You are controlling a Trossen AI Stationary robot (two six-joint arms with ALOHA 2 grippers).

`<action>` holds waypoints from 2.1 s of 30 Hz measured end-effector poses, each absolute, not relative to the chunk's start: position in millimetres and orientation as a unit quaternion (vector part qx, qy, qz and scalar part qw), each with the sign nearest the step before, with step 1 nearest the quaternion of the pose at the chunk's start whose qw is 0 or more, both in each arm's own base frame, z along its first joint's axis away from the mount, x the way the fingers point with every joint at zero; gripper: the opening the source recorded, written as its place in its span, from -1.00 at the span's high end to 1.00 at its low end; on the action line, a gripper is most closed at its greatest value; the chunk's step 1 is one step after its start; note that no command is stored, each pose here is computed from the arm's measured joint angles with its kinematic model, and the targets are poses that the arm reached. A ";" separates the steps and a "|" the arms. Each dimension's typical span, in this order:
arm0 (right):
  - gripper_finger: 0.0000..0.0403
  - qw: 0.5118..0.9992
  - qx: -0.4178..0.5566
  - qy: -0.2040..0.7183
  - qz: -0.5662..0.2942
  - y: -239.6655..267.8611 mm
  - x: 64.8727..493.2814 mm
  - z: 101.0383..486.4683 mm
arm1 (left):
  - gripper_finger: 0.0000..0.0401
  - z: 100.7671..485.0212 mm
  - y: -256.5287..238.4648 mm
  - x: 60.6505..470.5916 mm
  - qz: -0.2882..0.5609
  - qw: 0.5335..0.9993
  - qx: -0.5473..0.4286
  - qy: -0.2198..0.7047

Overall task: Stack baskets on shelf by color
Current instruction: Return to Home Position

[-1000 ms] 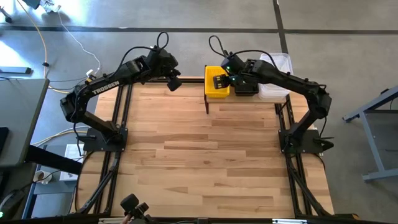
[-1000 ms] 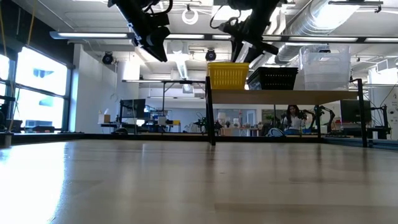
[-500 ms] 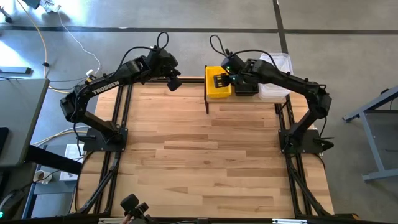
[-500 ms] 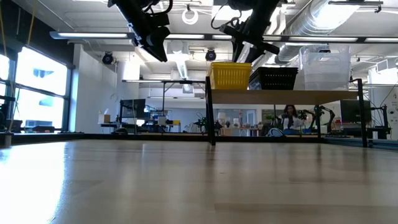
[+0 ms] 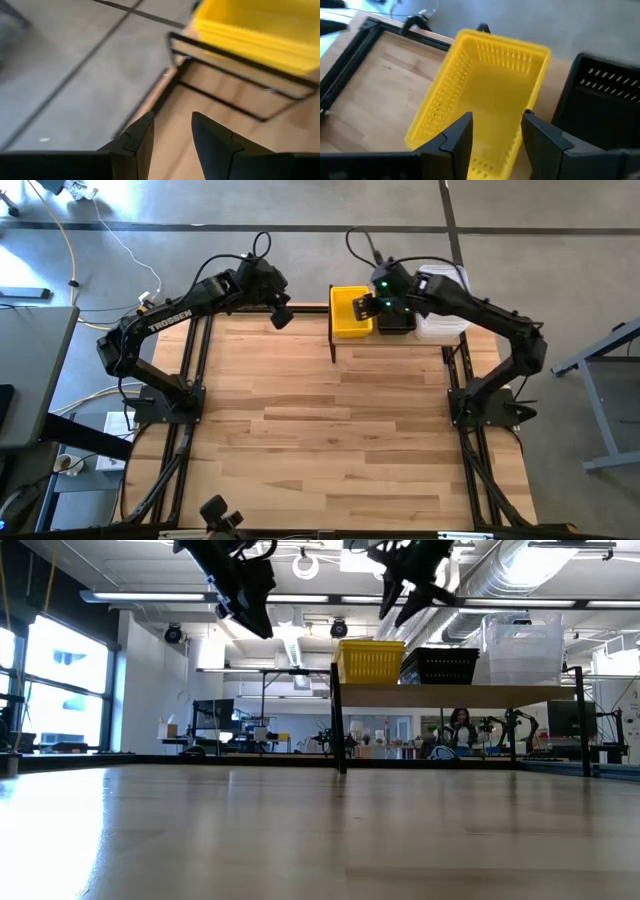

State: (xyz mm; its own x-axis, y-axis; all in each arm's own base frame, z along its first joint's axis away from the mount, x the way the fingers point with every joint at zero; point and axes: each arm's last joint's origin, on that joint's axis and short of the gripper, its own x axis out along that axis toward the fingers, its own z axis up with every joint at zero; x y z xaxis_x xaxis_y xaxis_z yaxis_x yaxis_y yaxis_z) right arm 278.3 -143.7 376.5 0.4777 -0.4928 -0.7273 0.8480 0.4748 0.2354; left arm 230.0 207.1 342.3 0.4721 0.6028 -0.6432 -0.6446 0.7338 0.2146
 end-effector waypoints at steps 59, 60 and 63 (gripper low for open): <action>0.24 0.985 0.096 0.068 -0.126 -19.8 176.2 455.2 | 0.39 182.9 -7.0 122.4 0.091 0.981 -0.169 0.017; 0.24 0.985 0.090 0.060 -0.132 -18.5 168.2 458.1 | 0.39 178.0 -6.9 121.9 0.091 0.981 -0.169 0.017; 0.24 0.983 0.074 0.055 -0.158 -15.5 143.6 461.7 | 0.39 164.1 -6.5 120.6 0.094 0.982 -0.164 0.029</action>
State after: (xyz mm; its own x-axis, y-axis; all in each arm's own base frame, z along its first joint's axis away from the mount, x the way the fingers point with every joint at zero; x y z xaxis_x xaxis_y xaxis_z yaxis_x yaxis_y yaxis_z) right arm 143.6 -15.5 461.7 0.9440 -0.3024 -0.1321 0.3188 0.9390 0.1289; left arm 120.6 -6.5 164.1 0.9808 0.1746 -0.0868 -0.1933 0.9287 -0.3165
